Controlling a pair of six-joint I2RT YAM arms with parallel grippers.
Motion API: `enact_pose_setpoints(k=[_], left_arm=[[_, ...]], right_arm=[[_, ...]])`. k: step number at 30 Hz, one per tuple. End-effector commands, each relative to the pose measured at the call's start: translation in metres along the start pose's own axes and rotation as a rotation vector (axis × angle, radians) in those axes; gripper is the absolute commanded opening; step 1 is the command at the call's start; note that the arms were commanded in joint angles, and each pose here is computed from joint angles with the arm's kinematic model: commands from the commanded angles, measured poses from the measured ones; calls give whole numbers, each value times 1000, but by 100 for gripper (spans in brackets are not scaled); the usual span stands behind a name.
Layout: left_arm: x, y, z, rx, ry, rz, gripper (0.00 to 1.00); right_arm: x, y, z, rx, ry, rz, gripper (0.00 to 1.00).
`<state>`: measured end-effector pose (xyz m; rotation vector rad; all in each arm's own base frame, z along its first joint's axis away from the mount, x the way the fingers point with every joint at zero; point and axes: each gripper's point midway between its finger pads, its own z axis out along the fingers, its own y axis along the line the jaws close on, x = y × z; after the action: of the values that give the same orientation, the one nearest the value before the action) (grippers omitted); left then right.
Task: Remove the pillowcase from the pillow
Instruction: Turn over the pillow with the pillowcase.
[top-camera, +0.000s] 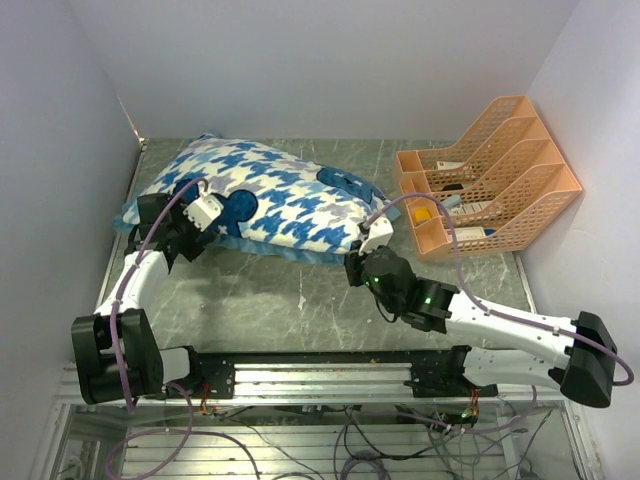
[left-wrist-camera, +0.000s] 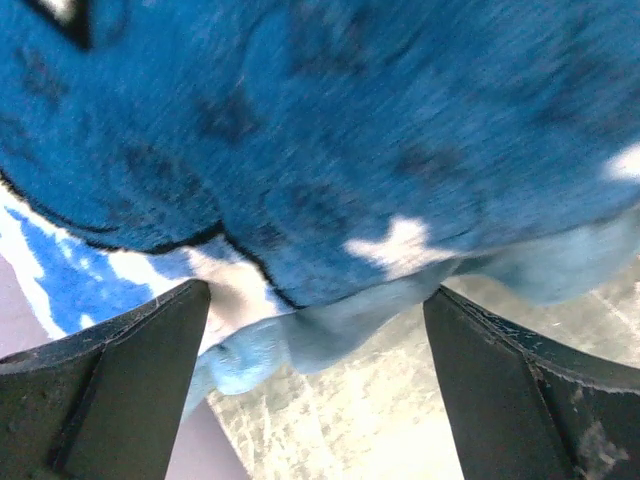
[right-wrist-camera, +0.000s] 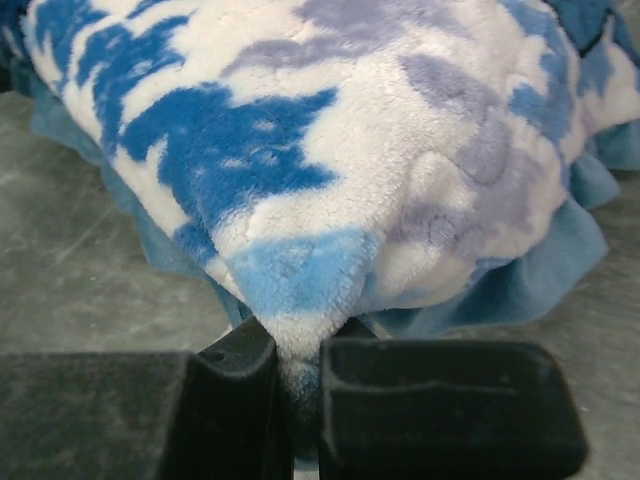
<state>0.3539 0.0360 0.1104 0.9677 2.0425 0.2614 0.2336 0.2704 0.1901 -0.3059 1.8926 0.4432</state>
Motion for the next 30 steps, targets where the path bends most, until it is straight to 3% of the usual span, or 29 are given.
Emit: enact_pose_setpoints(k=[1,4,7,9,13,14,20,30], left_arm=[[-2,30,-2,-106,26,106,100],[0,42,-1,-162,42,118,100],[9,50,5,-206,80,146,86],[17,50,10,-215,106,148,70],[25,47,15,-206,134,90,12],[22,48,13,-199,130,67,8],[-44,71,-46,-199,-32,-101,7],[-130,100,-171,-280,-216,-167,7]], right_arm=[[-13,-32,-9,95,0,-14,0],[-18,-46,-12,130,-6,1,0],[-23,-53,-13,137,-10,13,0],[-26,-57,-13,147,-12,20,0],[-30,-56,-13,134,-13,22,0],[-32,-55,-13,129,-15,22,0],[-58,-45,-18,97,-44,19,0],[-138,1,-73,-41,-195,42,0]])
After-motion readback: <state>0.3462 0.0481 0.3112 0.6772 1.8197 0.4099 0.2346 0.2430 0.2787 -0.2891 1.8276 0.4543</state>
